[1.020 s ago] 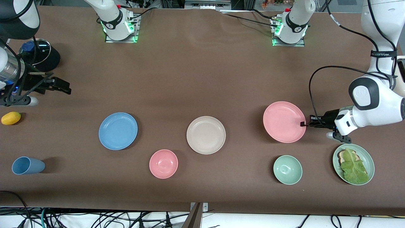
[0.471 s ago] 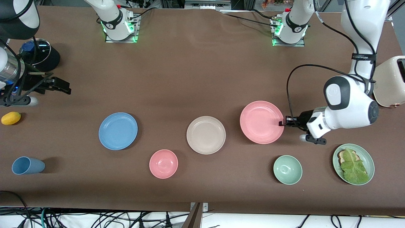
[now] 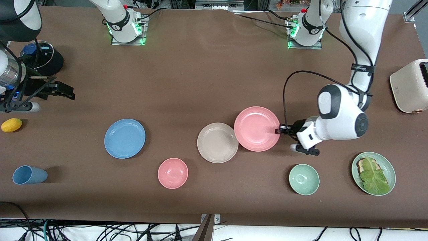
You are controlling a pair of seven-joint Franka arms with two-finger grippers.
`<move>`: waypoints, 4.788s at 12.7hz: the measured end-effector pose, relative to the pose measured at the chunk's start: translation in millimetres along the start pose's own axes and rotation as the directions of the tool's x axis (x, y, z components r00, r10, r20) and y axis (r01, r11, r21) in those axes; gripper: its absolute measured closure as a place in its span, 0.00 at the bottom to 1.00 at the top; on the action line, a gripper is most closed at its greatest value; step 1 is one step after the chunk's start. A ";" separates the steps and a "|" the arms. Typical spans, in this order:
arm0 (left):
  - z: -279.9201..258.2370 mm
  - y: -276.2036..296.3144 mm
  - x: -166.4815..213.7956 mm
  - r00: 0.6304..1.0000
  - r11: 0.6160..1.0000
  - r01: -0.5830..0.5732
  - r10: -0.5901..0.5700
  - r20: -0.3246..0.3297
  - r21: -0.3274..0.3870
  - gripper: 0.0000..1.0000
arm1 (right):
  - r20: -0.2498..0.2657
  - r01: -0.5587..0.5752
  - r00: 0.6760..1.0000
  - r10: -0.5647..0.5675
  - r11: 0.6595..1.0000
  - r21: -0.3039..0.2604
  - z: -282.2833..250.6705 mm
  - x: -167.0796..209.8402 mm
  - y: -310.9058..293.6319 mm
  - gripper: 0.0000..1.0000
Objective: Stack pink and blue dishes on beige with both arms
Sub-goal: 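Set the pink plate onto the beige plate and open the left gripper, then grasp the blue plate rim with the right gripper while the left gripper withdraws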
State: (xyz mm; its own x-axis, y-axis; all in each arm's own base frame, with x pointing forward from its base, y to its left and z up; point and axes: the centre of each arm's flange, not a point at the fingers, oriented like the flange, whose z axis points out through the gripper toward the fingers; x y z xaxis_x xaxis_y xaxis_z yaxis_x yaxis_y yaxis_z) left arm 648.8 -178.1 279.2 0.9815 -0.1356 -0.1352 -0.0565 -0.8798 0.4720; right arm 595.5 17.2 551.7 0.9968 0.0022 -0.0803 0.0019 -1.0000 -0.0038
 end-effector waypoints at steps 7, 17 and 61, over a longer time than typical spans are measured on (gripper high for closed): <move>51.6 62.9 15.5 0.997 0.997 0.076 -0.075 -0.035 0.031 0.94 | 0.000 0.000 1.000 0.000 1.000 0.000 0.1 0.0 0.1 0.00; 118.9 105.6 26.5 0.981 0.986 0.157 -0.150 -0.123 0.050 0.94 | 0.000 0.000 1.000 0.000 1.000 0.000 0.1 0.1 0.1 0.00; -66.2 41.4 21.9 0.996 0.929 -0.089 0.073 0.058 0.358 0.59 | -0.046 0.074 0.996 -0.074 0.997 -0.002 343.6 66.2 25.5 0.15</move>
State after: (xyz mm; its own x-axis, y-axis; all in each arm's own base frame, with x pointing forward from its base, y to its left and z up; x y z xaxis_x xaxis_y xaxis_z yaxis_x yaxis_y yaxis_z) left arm 680.1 -187.3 353.4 0.9624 -0.2259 -0.1508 -0.2057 -0.9688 0.1385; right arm 633.9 -6.9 203.8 0.9965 0.0764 -0.0339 0.0762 -0.9971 -0.0074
